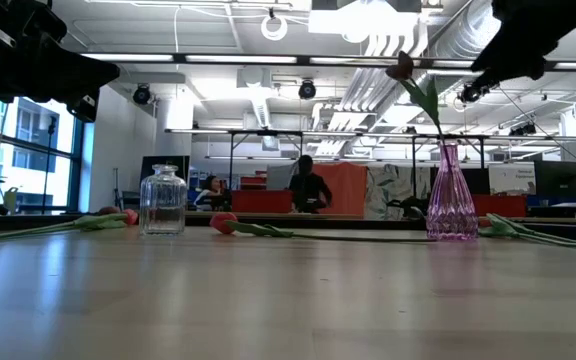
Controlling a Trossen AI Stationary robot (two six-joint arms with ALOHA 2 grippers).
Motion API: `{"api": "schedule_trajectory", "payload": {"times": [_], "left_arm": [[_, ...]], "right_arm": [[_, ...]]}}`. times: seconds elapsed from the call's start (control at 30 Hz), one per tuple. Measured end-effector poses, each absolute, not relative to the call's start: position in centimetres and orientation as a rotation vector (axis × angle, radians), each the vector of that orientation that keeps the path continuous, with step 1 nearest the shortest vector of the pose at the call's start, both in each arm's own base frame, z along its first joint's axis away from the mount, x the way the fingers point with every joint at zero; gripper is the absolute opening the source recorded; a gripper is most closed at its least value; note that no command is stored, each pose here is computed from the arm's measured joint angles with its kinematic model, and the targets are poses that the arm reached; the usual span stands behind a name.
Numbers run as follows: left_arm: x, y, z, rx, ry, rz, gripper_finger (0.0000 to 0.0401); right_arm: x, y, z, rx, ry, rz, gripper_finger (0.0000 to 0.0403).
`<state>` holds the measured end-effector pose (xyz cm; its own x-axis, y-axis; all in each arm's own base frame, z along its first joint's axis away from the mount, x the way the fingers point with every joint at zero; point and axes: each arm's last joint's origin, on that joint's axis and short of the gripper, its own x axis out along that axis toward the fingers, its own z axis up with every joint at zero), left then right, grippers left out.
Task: Sort flowers into vase by color
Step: Put the right dark red tulip into the purple vase
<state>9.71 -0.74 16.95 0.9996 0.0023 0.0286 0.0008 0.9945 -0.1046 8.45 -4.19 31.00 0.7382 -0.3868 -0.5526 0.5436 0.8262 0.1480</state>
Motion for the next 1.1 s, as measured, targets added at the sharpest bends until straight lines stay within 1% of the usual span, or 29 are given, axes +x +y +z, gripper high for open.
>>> {"api": "schedule_trajectory", "payload": {"times": [0.3,0.43,0.6,0.67,0.73,0.83,0.97,1.1], "left_arm": [[9.7,-0.7,16.9,-0.105,-0.029,0.001,0.0000],[9.7,-0.7,16.9,-0.105,-0.028,0.001,0.0000],[9.7,-0.7,17.0,-0.105,-0.029,0.001,0.0000],[9.7,-0.7,16.9,-0.105,-0.028,0.001,0.0000],[9.7,-0.7,17.0,-0.105,-0.029,0.001,0.0000],[9.7,-0.7,17.0,-0.105,-0.029,0.001,0.0000],[9.7,-0.7,16.9,-0.105,-0.028,0.001,0.0000],[9.7,-0.7,17.0,-0.105,-0.029,0.001,0.0000]], "right_arm": [[7.8,-3.4,29.5,0.544,0.689,-0.435,0.0225],[7.8,-3.3,27.7,0.689,0.776,-0.494,0.0225],[8.1,-3.5,24.1,0.865,0.882,-0.586,0.0225],[8.3,-3.6,22.8,0.890,0.921,-0.609,0.0224],[9.0,-4.0,22.2,0.901,0.894,-0.633,0.0224],[9.5,-4.5,21.1,0.913,0.922,-0.733,0.0219],[9.8,-5.3,20.1,0.899,0.998,-0.860,0.0203],[10.3,-6.3,19.5,0.869,1.031,-0.913,0.0186]]}}
